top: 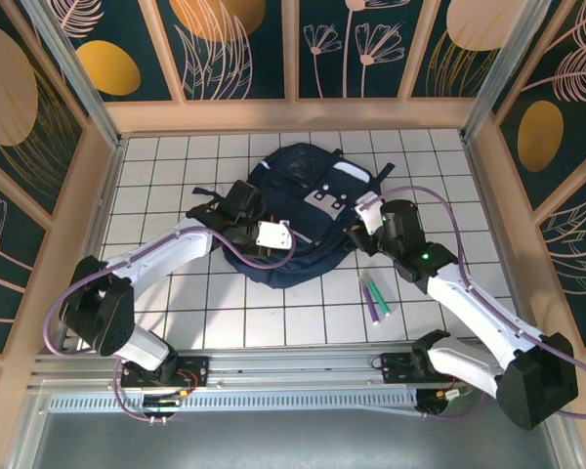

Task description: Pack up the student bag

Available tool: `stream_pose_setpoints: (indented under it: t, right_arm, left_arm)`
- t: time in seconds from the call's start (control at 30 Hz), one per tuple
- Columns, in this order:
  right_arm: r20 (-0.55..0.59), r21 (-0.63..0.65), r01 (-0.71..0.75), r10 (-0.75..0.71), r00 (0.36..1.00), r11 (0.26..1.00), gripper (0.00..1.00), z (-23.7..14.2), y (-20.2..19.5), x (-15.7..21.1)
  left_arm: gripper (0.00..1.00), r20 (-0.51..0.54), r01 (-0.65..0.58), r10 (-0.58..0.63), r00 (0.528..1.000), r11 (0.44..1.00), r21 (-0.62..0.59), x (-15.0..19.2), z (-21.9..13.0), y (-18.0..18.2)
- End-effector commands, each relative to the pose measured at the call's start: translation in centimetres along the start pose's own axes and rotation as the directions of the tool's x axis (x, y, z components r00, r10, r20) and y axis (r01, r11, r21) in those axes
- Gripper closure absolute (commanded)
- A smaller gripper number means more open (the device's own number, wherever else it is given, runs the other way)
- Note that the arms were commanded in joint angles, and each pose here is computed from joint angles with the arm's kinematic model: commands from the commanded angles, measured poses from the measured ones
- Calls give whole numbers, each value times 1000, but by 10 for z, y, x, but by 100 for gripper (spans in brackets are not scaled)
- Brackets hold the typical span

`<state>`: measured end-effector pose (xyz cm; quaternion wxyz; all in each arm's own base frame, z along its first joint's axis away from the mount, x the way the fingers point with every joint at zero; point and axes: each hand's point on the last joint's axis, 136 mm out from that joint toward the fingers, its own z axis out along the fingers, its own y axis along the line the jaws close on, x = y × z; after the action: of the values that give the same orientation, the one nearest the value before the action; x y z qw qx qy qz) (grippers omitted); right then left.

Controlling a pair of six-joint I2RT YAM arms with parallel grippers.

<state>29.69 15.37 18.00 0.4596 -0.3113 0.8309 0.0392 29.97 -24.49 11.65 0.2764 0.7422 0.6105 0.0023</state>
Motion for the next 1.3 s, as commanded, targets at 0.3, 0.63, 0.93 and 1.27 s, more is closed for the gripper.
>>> stream_pose_setpoints:
  t: [0.3, 0.63, 0.93, 1.27]
  right_arm:
    - [164, -169, 137, -109, 980, 976, 54, -19, 33, -14]
    - [330, -406, 489, -375, 867, 772, 47, -26, 93, 11]
    - [362, -372, 531, -408, 838, 761, 48, 5, 77, 7]
    - [347, -435, 439, -304, 887, 786, 62, 31, 71, 6]
  left_arm:
    - [51, -12, -105, 104, 994, 991, -88, 2, 19, 21]
    - [100, 197, -37, 57, 979, 994, -101, -37, 8, 46]
    - [100, 313, -33, 94, 945, 981, -193, -50, -41, 34]
    - [100, 467, 47, 36, 883, 985, -166, -65, -51, 16]
